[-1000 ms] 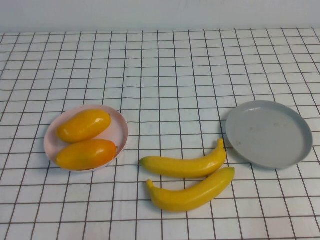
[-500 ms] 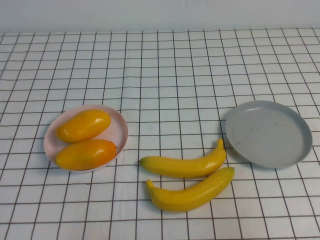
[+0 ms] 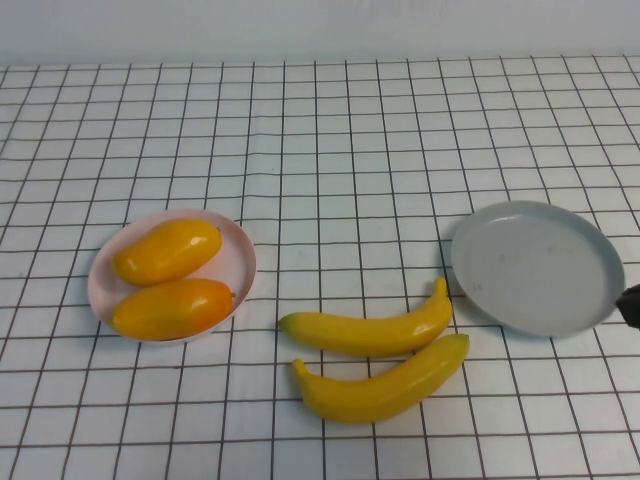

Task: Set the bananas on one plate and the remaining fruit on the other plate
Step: Put another type of fruit in the right plate

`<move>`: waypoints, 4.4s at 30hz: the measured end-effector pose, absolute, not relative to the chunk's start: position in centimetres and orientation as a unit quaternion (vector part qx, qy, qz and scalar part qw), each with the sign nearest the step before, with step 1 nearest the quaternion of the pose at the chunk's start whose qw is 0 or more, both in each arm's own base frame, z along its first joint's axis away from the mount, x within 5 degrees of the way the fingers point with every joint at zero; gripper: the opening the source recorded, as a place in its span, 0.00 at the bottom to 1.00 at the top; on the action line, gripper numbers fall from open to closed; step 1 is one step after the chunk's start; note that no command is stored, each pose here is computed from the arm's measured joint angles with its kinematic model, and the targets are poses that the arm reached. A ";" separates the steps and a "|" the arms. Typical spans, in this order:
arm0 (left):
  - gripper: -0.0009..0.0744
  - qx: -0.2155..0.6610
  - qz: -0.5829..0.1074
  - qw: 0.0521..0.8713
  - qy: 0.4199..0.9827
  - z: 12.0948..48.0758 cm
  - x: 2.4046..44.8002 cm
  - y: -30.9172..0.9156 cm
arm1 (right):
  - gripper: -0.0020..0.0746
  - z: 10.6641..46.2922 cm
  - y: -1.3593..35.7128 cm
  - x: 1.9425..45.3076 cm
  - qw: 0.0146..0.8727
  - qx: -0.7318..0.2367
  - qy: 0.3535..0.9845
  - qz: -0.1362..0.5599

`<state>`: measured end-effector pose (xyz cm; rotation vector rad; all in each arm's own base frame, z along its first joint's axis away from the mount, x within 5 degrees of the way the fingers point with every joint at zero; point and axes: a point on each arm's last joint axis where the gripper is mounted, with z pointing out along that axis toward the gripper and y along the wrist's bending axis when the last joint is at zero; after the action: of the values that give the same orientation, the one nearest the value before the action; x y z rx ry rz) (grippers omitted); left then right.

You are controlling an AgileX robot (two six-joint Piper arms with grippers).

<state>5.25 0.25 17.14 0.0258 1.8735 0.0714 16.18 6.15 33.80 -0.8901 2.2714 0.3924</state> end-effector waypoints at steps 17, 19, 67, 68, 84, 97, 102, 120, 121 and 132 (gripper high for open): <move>0.01 0.011 0.031 0.592 0.805 17.1 5.2 0.3 | 0.63 26.7 15.7 20.6 0.258 -0.632 0.725 0.088; 0.01 0.011 0.031 0.592 0.805 17.1 5.2 0.3 | 0.63 26.0 16.8 20.3 0.246 -0.669 0.697 0.078; 0.01 0.011 0.031 0.592 0.805 17.1 5.2 0.3 | 0.45 29.8 18.9 28.0 0.186 -0.453 0.868 -0.084; 0.01 0.011 0.031 0.592 0.805 17.1 5.2 0.3 | 0.45 29.4 17.5 29.0 0.191 -0.428 0.879 -0.089; 0.01 0.011 0.031 0.592 0.805 17.1 5.2 0.3 | 0.61 18.4 9.0 39.0 0.177 -0.264 0.946 -0.056; 0.01 0.011 0.031 0.592 0.805 17.1 5.2 0.3 | 0.65 25.8 12.3 39.5 0.163 -0.297 0.941 -0.014; 0.01 0.011 0.031 0.592 0.805 17.1 5.2 0.3 | 0.65 28.0 17.4 37.1 0.145 -0.414 0.898 0.024; 0.01 0.011 0.031 0.592 0.805 17.1 5.2 0.3 | 0.65 24.1 28.0 31.6 0.094 -0.709 0.695 0.073; 0.01 0.011 0.031 0.592 0.805 17.1 5.2 0.3 | 0.65 23.8 28.1 31.6 0.092 -0.713 0.691 0.074; 0.01 0.011 0.031 0.592 0.805 17.1 5.2 0.3 | 0.65 18.7 29.6 32.6 0.072 -0.718 0.688 0.071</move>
<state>5.25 0.25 17.14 0.0258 1.8735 0.0714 32.65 29.56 18.74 -2.1595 2.0688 0.2125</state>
